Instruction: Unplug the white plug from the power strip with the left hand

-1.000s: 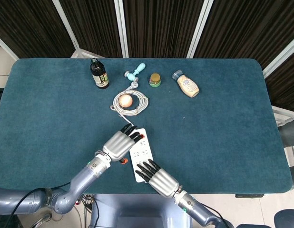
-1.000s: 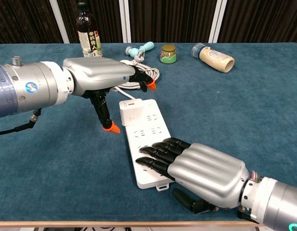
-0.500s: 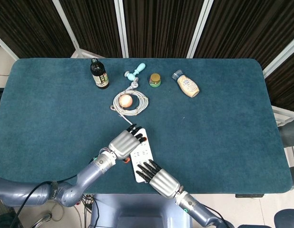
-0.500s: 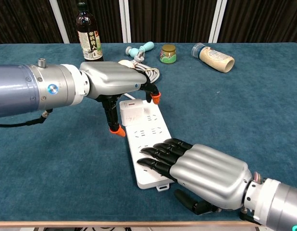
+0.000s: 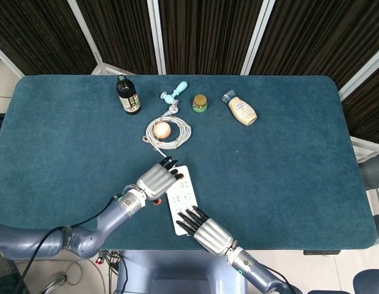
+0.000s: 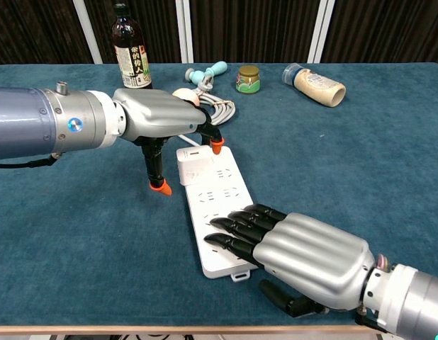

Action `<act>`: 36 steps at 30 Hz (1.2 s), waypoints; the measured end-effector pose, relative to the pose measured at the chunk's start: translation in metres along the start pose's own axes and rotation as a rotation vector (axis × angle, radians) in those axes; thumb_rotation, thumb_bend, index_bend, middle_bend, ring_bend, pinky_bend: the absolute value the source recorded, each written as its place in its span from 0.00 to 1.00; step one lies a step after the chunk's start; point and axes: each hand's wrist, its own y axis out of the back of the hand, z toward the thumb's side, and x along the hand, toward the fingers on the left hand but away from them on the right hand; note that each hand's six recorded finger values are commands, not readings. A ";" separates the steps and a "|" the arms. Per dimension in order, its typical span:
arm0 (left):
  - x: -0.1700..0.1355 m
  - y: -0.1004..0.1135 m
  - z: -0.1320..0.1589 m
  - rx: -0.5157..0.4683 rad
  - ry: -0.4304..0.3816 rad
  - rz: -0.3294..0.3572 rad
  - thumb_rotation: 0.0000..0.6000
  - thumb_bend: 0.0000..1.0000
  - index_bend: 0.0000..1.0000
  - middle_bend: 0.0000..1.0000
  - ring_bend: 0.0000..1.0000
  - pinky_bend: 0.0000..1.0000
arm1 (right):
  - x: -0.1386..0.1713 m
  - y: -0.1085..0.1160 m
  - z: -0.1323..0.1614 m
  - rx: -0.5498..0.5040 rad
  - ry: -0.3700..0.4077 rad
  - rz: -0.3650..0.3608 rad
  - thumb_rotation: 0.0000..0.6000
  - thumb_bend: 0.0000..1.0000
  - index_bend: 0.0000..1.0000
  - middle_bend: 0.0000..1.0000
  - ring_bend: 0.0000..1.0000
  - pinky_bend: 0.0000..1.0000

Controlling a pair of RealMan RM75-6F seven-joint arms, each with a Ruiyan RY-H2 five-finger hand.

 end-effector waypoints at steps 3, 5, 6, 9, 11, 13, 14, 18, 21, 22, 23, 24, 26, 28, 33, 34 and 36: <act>0.003 -0.002 0.001 -0.005 -0.002 -0.001 1.00 0.06 0.29 0.30 0.05 0.05 | 0.000 0.000 0.000 -0.001 -0.002 0.000 1.00 0.71 0.01 0.01 0.01 0.07; 0.004 -0.004 0.002 -0.006 -0.006 0.000 1.00 0.08 0.30 0.32 0.06 0.05 | 0.001 0.000 0.000 -0.001 -0.002 0.000 1.00 0.71 0.01 0.01 0.01 0.07; 0.004 -0.004 0.003 -0.007 -0.007 0.002 1.00 0.09 0.30 0.32 0.06 0.05 | 0.001 0.000 0.000 -0.001 -0.003 0.000 1.00 0.71 0.01 0.01 0.01 0.07; 0.004 -0.005 0.003 -0.008 -0.006 0.006 1.00 0.11 0.31 0.33 0.06 0.06 | 0.001 0.000 -0.001 -0.001 -0.004 0.000 1.00 0.71 0.01 0.01 0.01 0.07; 0.004 -0.005 0.004 -0.011 -0.006 0.009 1.00 0.12 0.32 0.33 0.06 0.06 | 0.001 0.000 -0.001 -0.002 -0.005 0.000 1.00 0.71 0.01 0.01 0.01 0.07; 0.004 -0.005 0.004 -0.015 -0.006 0.010 1.00 0.14 0.33 0.35 0.07 0.06 | 0.002 0.000 -0.001 -0.004 -0.006 0.001 1.00 0.71 0.01 0.01 0.01 0.07; 0.004 -0.006 0.005 -0.017 -0.007 0.010 1.00 0.15 0.34 0.36 0.07 0.06 | 0.002 0.000 -0.001 -0.004 -0.006 0.002 1.00 0.71 0.01 0.01 0.01 0.07; 0.003 -0.005 0.006 -0.014 -0.008 0.012 1.00 0.18 0.35 0.39 0.08 0.06 | 0.002 -0.001 -0.002 -0.007 -0.010 0.005 1.00 0.71 0.01 0.01 0.01 0.07; 0.002 -0.006 0.005 -0.013 -0.005 0.011 1.00 0.19 0.36 0.40 0.08 0.06 | 0.003 -0.002 -0.002 -0.010 -0.012 0.007 1.00 0.71 0.01 0.01 0.01 0.07; 0.001 -0.006 0.005 -0.011 -0.005 0.010 1.00 0.19 0.36 0.41 0.08 0.06 | 0.004 -0.003 -0.003 -0.012 -0.013 0.007 1.00 0.71 0.01 0.01 0.01 0.07; 0.001 -0.007 0.005 -0.007 -0.005 0.007 1.00 0.19 0.36 0.41 0.08 0.06 | 0.004 -0.003 -0.003 -0.014 -0.014 0.007 1.00 0.71 0.01 0.01 0.01 0.07; 0.001 -0.008 0.005 -0.004 -0.005 0.004 1.00 0.19 0.36 0.41 0.08 0.06 | 0.004 -0.003 -0.003 -0.014 -0.015 0.007 1.00 0.71 0.01 0.01 0.01 0.07; 0.001 -0.010 0.004 0.008 -0.004 -0.001 1.00 0.19 0.37 0.42 0.09 0.06 | 0.005 -0.003 -0.004 -0.017 -0.019 0.006 1.00 0.71 0.01 0.01 0.01 0.07; 0.001 -0.011 0.003 0.013 -0.002 -0.003 1.00 0.19 0.38 0.43 0.09 0.06 | 0.005 -0.003 -0.006 -0.020 -0.022 0.005 1.00 0.71 0.01 0.01 0.01 0.07; 0.002 -0.011 0.004 0.035 -0.004 0.001 1.00 0.19 0.38 0.44 0.10 0.06 | 0.006 -0.003 -0.007 -0.025 -0.028 0.004 1.00 0.71 0.01 0.01 0.01 0.07; 0.003 -0.011 0.004 0.045 -0.006 0.002 1.00 0.19 0.38 0.44 0.10 0.06 | 0.006 -0.003 -0.008 -0.027 -0.029 0.003 1.00 0.71 0.02 0.01 0.01 0.07; 0.003 -0.013 0.005 0.071 -0.010 0.004 1.00 0.19 0.39 0.46 0.11 0.06 | 0.006 -0.003 -0.008 -0.030 -0.031 0.003 1.00 0.71 0.02 0.01 0.01 0.07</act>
